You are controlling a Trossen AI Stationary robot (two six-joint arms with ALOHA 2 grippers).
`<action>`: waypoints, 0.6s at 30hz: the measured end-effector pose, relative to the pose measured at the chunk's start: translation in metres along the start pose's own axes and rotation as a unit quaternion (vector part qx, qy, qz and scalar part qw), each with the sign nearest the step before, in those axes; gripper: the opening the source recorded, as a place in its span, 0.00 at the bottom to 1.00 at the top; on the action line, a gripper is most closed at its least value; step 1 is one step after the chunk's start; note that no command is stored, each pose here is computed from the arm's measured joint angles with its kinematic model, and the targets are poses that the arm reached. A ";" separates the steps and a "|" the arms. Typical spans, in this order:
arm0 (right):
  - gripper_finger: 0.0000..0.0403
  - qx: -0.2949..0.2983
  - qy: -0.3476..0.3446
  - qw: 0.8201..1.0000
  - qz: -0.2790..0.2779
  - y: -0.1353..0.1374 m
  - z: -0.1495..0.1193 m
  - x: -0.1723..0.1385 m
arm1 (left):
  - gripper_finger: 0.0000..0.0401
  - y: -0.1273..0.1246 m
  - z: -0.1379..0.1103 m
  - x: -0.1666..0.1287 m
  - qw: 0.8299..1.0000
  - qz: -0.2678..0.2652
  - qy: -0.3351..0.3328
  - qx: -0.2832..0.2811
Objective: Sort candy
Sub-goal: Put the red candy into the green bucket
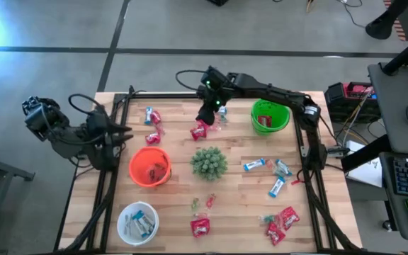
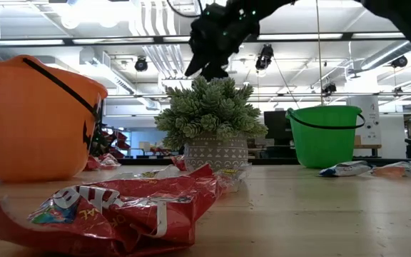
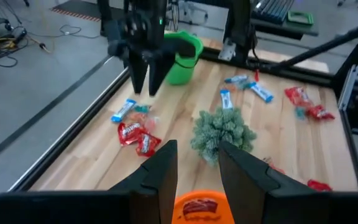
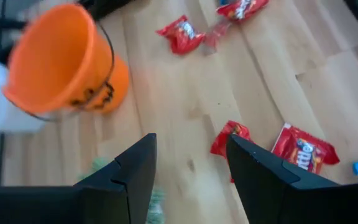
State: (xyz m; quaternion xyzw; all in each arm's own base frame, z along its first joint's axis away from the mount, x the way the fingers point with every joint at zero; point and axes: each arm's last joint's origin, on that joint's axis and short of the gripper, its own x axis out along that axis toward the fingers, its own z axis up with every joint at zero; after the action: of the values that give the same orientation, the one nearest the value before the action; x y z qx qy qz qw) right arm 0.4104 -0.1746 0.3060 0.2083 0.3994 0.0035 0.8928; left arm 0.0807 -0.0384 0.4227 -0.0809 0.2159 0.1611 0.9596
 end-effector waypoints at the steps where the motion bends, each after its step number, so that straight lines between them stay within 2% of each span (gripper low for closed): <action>1: 0.48 -0.015 0.005 1.000 0.001 -0.002 -0.001 0.003 | 0.25 0.001 0.001 -0.001 1.000 -0.001 -0.002 -0.003; 11: 0.50 -0.110 0.063 0.992 0.013 -0.027 -0.017 0.054 | 0.25 0.008 0.002 -0.004 0.998 0.045 -0.040 -0.012; 18: 0.50 -0.150 0.102 0.983 0.019 -0.046 -0.031 0.090 | 0.25 0.012 0.003 -0.006 0.997 0.044 -0.047 -0.033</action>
State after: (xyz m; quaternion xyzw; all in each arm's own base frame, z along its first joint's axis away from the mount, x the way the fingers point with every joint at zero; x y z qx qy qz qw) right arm 0.4426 -0.1893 0.2064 0.0785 0.4795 0.1019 0.8680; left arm 0.0720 -0.0283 0.4269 -0.0958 0.1682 0.2135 0.9576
